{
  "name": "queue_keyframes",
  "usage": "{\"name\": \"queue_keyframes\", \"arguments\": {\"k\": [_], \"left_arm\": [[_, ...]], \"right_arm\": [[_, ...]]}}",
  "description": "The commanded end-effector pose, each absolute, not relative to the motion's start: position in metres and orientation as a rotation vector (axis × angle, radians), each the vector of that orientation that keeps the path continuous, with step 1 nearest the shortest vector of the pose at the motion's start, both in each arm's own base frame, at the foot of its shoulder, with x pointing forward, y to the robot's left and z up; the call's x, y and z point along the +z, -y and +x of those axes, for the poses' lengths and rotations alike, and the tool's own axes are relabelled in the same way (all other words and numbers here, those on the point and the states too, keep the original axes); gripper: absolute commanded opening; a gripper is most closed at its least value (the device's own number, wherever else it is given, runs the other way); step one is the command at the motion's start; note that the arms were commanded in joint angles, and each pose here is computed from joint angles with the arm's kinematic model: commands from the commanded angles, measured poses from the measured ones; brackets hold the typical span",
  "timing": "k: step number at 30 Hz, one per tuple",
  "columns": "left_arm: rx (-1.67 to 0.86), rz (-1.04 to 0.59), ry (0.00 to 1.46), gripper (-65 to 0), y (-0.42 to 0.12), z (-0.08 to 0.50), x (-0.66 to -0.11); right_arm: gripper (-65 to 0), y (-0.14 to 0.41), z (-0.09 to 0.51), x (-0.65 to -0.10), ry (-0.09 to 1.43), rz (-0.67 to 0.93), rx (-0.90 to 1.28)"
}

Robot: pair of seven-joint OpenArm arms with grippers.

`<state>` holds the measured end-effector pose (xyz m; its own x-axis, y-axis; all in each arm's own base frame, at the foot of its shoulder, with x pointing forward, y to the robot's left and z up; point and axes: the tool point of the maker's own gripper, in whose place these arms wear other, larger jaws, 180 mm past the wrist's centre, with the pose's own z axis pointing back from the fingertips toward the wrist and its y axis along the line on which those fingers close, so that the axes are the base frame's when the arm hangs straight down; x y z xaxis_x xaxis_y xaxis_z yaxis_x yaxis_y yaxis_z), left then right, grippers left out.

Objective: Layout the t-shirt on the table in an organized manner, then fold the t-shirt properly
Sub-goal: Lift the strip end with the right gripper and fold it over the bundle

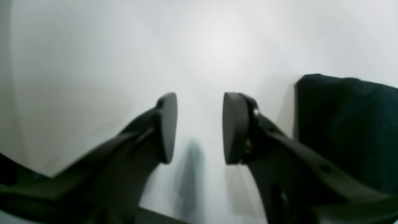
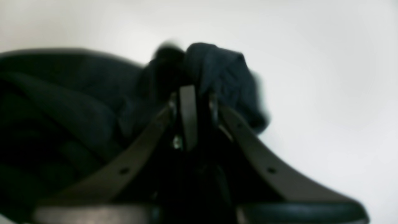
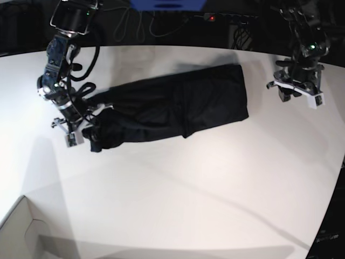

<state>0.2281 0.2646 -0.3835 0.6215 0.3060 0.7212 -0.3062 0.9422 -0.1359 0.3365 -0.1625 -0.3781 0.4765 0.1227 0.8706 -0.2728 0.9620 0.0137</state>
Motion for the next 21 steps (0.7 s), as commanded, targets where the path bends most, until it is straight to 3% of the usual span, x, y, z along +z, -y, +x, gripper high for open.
{"name": "queue_keyframes", "arguments": {"k": [1,9,21], "left_arm": [[0.345,0.017,0.871,-41.2,-0.270,0.231,-0.371],[0.370,0.079,0.901,-41.2,-0.289,0.217,-0.353],[0.397,0.077,0.800,-41.2,-0.279,0.173,-0.376]], "right_arm": [[-65.0,0.154,0.347,-0.348,1.155,0.177,0.250],[-65.0,0.083,0.330,-0.293,1.273,0.231,0.477],[-65.0,-0.013,0.300,-0.277,1.293,0.425,0.693]]}}
